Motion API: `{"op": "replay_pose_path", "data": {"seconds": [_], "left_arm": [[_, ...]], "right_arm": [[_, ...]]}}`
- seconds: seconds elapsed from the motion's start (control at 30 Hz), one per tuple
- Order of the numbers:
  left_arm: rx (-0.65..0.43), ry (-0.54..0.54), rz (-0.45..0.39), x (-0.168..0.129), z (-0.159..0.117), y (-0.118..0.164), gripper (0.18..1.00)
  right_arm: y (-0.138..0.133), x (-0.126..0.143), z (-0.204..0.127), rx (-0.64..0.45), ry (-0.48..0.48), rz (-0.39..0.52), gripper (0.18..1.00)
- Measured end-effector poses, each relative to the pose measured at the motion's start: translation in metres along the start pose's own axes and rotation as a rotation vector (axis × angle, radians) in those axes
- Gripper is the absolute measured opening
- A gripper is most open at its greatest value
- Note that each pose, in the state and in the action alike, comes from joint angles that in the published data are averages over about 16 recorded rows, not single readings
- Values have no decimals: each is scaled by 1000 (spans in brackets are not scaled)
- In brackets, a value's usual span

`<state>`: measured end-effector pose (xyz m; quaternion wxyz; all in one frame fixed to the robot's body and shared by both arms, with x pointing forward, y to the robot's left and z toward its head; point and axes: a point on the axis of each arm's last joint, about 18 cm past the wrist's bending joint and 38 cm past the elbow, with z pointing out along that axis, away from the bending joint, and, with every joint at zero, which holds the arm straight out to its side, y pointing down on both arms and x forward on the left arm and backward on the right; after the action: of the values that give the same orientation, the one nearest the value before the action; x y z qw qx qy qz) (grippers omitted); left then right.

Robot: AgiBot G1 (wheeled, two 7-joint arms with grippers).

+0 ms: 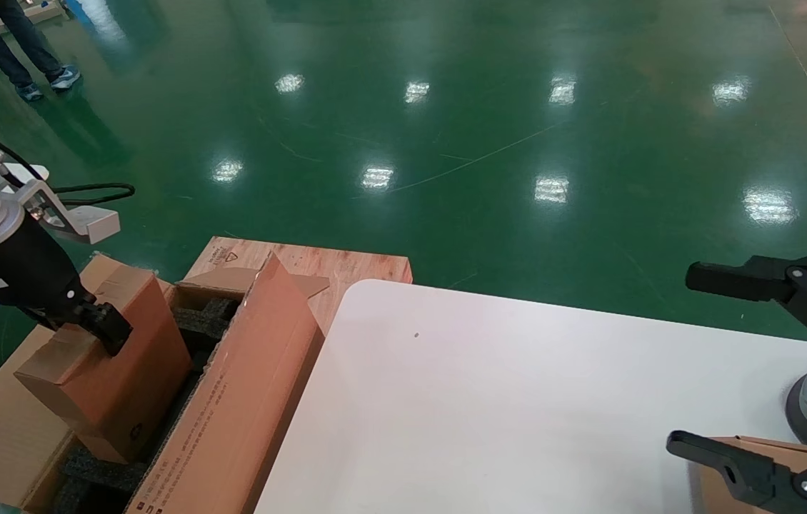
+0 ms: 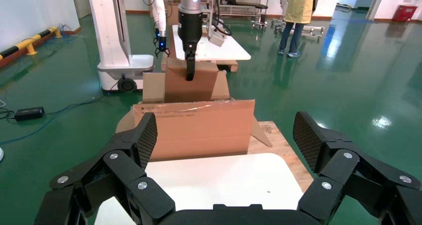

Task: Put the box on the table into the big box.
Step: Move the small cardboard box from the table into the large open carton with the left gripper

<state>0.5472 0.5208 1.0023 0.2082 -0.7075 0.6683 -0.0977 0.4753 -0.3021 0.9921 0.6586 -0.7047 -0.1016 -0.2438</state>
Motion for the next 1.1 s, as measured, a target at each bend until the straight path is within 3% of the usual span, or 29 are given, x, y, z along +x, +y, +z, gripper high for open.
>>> {"op": "replay_pose_path", "data": {"seconds": [1.1], "left_arm": [[55,-14,-53,-14,10,-7,378]], "right_arm": [[0,0,0,0,0,0,1001]]}}
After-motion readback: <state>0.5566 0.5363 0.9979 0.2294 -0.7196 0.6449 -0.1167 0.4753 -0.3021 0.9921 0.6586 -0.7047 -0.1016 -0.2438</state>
